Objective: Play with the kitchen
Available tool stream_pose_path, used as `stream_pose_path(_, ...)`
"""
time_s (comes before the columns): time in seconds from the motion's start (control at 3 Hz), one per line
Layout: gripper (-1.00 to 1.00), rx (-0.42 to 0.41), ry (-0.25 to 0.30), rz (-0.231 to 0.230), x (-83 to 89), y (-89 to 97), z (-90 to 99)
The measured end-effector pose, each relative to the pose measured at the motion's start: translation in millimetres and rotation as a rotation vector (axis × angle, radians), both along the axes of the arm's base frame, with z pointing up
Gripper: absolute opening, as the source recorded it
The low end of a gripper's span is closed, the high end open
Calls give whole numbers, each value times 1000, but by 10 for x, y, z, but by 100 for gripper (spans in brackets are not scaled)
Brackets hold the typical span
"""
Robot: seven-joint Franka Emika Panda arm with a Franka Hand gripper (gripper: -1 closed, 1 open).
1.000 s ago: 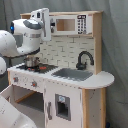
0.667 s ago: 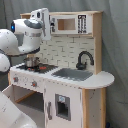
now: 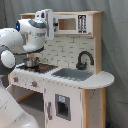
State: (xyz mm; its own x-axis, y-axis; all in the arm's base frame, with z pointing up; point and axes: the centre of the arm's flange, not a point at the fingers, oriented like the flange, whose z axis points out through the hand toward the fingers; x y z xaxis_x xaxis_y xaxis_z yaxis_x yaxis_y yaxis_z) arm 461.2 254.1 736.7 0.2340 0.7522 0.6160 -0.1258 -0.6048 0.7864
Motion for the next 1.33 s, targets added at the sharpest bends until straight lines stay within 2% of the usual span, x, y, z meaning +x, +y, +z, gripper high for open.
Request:
stream_pose_path(0.33, -100, -5, 4, 0, 124, 62, -14)
stream_pose_path(1.0, -100, -22, 1, -26, 371, 54, -51)
stream_pose_path(1.33, -100, -31, 1, -37, 464, 123, -81)
